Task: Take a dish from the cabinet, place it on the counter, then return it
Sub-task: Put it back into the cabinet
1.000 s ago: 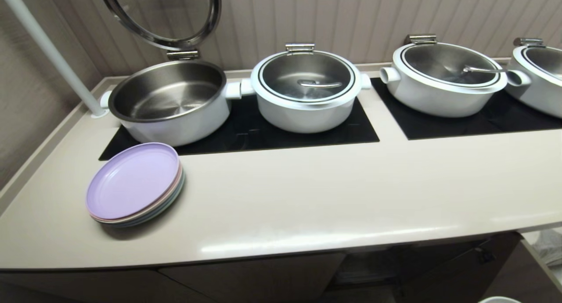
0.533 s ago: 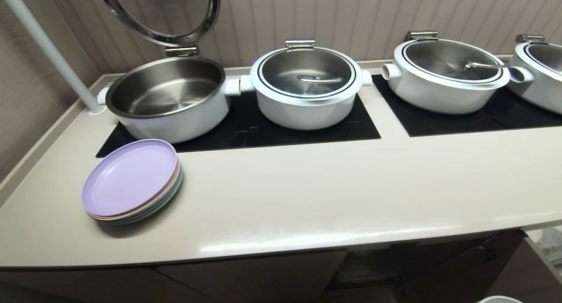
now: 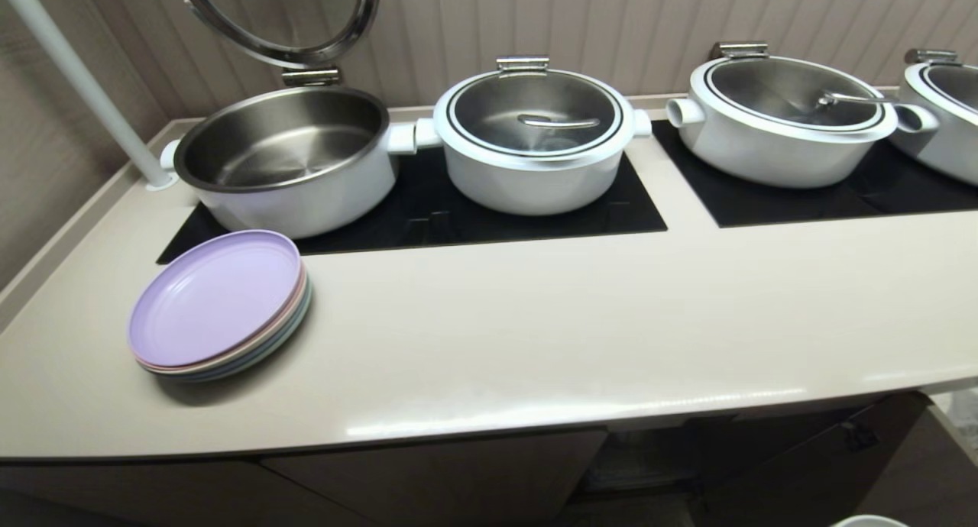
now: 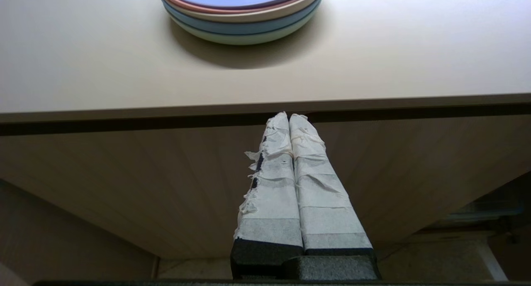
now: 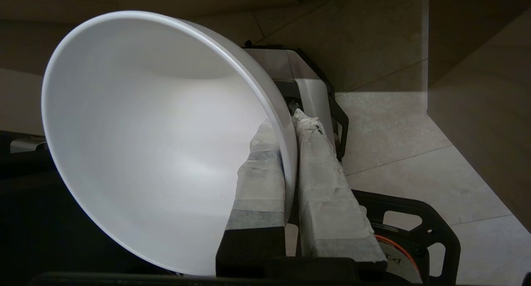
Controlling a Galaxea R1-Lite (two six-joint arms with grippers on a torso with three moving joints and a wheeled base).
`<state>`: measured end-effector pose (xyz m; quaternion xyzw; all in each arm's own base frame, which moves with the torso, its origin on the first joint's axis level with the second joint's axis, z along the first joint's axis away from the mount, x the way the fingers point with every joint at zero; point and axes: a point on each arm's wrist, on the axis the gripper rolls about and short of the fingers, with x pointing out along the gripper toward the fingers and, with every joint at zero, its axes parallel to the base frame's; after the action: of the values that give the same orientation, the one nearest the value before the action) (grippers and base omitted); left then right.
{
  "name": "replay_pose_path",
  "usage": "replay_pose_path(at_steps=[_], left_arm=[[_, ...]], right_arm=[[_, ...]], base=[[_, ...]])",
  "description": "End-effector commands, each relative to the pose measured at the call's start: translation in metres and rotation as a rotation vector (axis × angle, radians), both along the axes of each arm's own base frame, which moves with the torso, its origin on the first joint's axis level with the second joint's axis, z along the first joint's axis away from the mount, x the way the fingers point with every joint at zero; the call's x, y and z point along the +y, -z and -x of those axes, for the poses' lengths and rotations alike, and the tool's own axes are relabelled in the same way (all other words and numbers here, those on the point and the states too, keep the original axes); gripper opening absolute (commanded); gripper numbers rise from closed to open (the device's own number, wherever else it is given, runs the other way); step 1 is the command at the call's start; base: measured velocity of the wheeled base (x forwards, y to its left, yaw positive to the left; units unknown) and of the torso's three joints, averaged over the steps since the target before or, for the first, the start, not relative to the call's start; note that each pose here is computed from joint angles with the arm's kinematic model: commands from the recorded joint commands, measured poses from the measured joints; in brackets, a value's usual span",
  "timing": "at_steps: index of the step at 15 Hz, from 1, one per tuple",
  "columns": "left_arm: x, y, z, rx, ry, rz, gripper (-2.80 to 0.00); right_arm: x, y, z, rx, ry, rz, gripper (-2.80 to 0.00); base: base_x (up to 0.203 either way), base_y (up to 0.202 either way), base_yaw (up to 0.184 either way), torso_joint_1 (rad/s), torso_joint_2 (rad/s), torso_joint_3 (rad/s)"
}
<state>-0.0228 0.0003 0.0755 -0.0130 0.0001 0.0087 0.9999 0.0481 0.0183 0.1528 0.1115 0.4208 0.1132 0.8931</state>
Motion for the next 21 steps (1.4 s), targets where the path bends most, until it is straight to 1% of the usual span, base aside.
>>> replay_pose_path(at_steps=[1,13,16,21], left_arm=[[0.0,0.0,0.0,0.0,-0.001,0.002,-2.8],[0.0,-0.0001,0.0,-0.002,-0.001,0.0,-2.8],[0.0,-0.0001,0.0,-0.002,-0.001,0.0,-2.8],[0.0,0.0,0.0,0.0,-0.001,0.0,-2.8]], right_arm=[[0.0001,0.0006,-0.0003,0.007,0.0,0.001,-2.8],[0.0009,0.0022,-0.0006,0.02,-0.008,0.002,-2.8],[0.0011,0.0015,-0.0013,0.024,0.007,-0.01,-2.8],[0.0017,0.002,-0.0029,0.034,0.009,-0.008,-2.8]], base=[[0.0,0.0,0.0,-0.144,0.3,0.154],[0.0,0.0,0.0,-0.148,0.31,0.164],[0.0,0.0,0.0,-0.156,0.34,0.183],[0.0,0.0,0.0,-0.178,0.38,0.201]])
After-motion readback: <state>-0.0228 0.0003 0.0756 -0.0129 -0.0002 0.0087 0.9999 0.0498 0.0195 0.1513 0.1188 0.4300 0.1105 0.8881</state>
